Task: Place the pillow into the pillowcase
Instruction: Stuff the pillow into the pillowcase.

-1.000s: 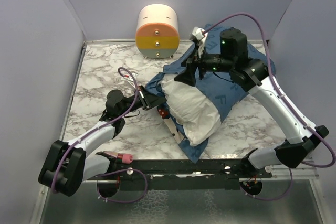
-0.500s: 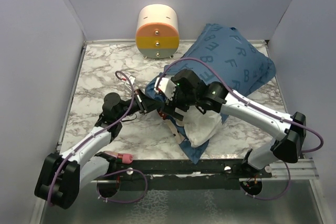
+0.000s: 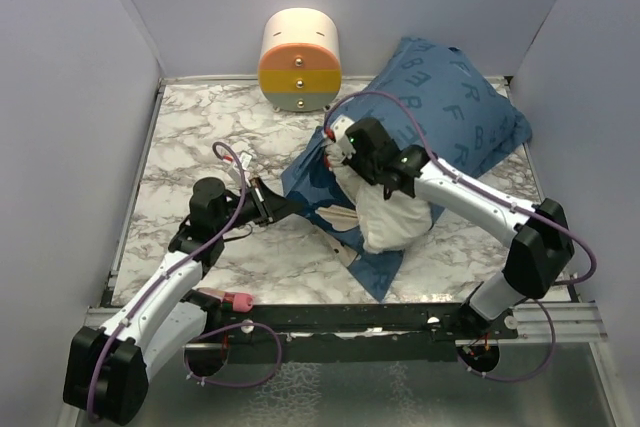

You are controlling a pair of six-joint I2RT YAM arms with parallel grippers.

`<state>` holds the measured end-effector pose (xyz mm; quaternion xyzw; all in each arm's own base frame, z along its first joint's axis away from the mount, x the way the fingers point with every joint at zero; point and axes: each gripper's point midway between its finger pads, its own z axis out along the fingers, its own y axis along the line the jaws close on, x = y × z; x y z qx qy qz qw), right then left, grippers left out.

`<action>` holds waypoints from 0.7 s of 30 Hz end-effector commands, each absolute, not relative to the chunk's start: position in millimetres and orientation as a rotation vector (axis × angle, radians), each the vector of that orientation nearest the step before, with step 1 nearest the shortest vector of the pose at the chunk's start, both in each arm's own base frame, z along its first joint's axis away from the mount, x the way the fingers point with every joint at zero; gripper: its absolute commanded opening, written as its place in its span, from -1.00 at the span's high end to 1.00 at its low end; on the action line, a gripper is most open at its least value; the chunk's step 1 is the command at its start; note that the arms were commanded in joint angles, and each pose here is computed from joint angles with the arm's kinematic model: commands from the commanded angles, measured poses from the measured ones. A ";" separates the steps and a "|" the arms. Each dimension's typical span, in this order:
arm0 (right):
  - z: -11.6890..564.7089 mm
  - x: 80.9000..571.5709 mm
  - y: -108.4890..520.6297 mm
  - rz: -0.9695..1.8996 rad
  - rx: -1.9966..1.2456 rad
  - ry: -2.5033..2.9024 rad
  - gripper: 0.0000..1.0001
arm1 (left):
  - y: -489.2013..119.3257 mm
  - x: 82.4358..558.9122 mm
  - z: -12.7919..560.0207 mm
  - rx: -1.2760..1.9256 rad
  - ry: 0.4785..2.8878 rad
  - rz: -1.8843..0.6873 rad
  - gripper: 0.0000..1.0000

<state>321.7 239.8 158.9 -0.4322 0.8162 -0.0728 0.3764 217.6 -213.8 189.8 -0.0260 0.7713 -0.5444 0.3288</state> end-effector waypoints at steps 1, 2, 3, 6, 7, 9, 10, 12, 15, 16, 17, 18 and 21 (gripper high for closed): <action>165.3 391.3 158.2 -0.490 -0.791 2.182 0.99 | -209.4 206.4 232.9 0.056 1.908 -1.422 1.00; 155.3 393.0 162.2 -0.471 -0.795 2.206 0.98 | -207.8 205.0 233.7 0.049 1.907 -1.417 1.00; 140.4 392.7 166.9 -0.454 -0.809 2.241 0.98 | -206.7 203.6 234.6 0.045 1.904 -1.414 1.00; 85.8 377.4 190.4 -0.318 -0.899 2.367 0.99 | -203.5 203.9 237.4 0.022 1.885 -1.404 1.00; 71.3 371.0 200.9 -0.261 -0.932 2.383 0.99 | -203.3 204.5 237.3 0.020 1.883 -1.401 1.00; 51.1 353.6 226.9 -0.100 -1.012 2.395 0.98 | -203.6 206.4 236.9 0.018 1.880 -1.400 1.00; 43.9 343.7 240.0 -0.006 -1.054 2.396 0.98 | -204.3 207.4 235.5 0.017 1.882 -1.405 1.00; 32.3 326.0 259.4 0.168 -1.115 2.401 0.89 | -205.9 210.1 233.4 0.023 1.884 -1.412 1.00; 19.8 300.6 282.4 0.395 -1.191 2.409 0.64 | -207.7 216.5 230.6 0.022 1.886 -1.417 1.00; 16.1 292.7 288.1 0.445 -1.217 2.413 0.57 | -207.1 220.4 226.9 0.002 1.899 -1.406 1.00; 13.6 287.9 292.2 0.476 -1.227 2.416 0.54 | -205.7 224.1 223.7 -0.016 1.909 -1.392 1.00; 11.7 285.2 294.8 0.501 -1.227 2.419 0.53 | -203.6 227.8 220.1 -0.039 1.927 -1.370 1.00; 11.4 287.6 293.3 0.480 -1.190 2.439 0.54 | -189.0 239.6 221.6 -0.107 1.965 -1.225 0.44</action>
